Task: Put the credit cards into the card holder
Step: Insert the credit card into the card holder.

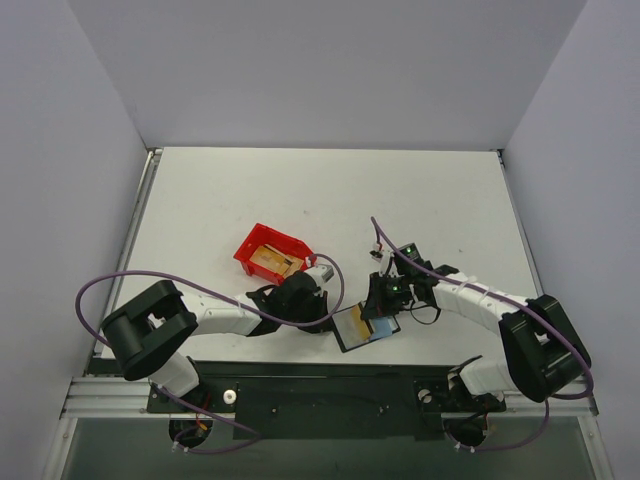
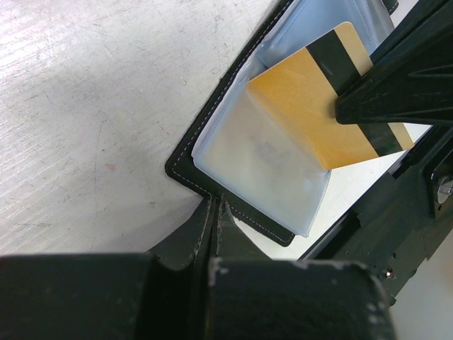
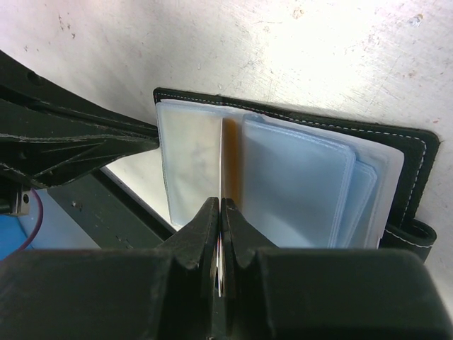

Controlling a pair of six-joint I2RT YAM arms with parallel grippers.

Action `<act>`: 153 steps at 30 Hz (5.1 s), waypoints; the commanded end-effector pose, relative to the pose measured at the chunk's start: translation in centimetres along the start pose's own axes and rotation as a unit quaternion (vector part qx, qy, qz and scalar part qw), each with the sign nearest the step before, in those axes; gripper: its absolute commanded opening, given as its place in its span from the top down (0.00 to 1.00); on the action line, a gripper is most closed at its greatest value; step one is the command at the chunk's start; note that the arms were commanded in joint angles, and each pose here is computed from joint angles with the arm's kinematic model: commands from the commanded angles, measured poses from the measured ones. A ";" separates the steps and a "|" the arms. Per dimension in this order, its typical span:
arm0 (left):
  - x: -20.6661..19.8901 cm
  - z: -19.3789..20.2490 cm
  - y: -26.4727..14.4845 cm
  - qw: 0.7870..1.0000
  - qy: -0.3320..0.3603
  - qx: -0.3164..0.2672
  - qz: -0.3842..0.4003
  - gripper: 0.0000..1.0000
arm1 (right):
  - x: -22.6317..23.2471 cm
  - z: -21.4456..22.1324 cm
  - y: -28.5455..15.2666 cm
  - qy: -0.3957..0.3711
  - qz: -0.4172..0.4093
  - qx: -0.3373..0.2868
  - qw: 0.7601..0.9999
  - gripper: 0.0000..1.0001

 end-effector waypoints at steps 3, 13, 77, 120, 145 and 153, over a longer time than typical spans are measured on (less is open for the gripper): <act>0.0 -0.1 0.3 1.000 0.005 0.003 -0.012 1.00 | 0.2 1.4 0.6 0.024 -0.023 0.023 0.999 1.00; -0.1 -0.2 0.4 1.000 0.006 0.003 -0.011 1.00 | 0.7 1.7 1.0 0.023 -0.061 0.029 0.997 1.00; 1.6 -1.5 -0.8 0.999 -0.004 -0.013 -0.032 1.00 | -1.3 3.6 2.2 0.034 0.098 -0.037 0.994 1.00; 1.2 -1.9 -0.5 1.000 -0.002 -0.011 -0.029 1.00 | -0.8 4.1 3.6 0.073 0.045 -0.047 0.995 1.00; 1.4 -1.8 -0.3 1.000 -0.002 -0.006 -0.030 1.00 | -0.7 4.8 2.9 0.108 0.060 -0.076 0.989 1.00; 1.2 -1.8 -0.2 1.000 -0.001 -0.007 -0.025 1.00 | -0.7 5.0 2.3 0.119 0.073 -0.092 0.986 1.00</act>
Point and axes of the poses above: each gripper's point midway between its finger pads, its own y axis out along the fingers, its own x axis along the line the jaws close on, z = x × y, the point moved 8 cm from there along -y, back along the fingers, and after that the axes turned 13 degrees about -y, right-handed, at the moved point
